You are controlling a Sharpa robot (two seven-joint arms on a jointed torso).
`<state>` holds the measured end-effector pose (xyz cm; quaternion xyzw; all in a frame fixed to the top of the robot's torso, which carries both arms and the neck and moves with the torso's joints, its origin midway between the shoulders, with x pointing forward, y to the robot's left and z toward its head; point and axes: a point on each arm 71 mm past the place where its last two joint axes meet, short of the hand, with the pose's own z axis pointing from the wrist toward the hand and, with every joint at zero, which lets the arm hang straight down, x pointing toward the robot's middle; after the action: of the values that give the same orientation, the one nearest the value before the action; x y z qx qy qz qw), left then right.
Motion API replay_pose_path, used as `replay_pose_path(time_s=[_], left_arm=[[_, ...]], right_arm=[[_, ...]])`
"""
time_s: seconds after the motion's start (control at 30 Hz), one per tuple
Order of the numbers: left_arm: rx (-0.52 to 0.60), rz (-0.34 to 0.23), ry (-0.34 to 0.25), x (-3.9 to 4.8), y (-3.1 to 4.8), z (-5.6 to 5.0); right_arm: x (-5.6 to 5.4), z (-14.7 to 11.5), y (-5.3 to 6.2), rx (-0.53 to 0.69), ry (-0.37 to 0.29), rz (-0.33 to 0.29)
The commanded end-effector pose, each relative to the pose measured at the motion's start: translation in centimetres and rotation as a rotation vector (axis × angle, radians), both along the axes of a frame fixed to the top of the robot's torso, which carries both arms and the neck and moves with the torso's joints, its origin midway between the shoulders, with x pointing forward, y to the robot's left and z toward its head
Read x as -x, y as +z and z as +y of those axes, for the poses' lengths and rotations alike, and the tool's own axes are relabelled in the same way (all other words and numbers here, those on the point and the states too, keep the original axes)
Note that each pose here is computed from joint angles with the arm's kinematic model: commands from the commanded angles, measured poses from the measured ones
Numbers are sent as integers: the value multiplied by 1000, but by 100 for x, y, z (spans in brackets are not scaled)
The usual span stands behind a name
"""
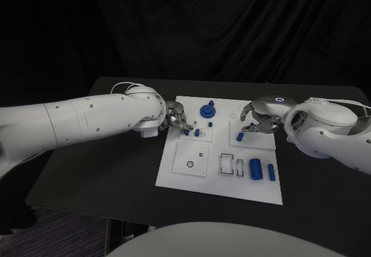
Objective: Assemble the parts on the task board
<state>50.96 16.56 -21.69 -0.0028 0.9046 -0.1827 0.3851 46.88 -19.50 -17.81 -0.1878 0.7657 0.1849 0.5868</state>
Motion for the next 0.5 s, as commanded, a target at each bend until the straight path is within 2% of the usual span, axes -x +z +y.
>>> replay_pose_path(time_s=[0.03, 0.5], left_arm=[[15, 2, -13, 13, -7, -22], [21, -1, -14, 11, -5, -8]], right_arm=[[0, -7, -19, 11, -14, 6], [-1, -10, -26, 14, -15, 9]])
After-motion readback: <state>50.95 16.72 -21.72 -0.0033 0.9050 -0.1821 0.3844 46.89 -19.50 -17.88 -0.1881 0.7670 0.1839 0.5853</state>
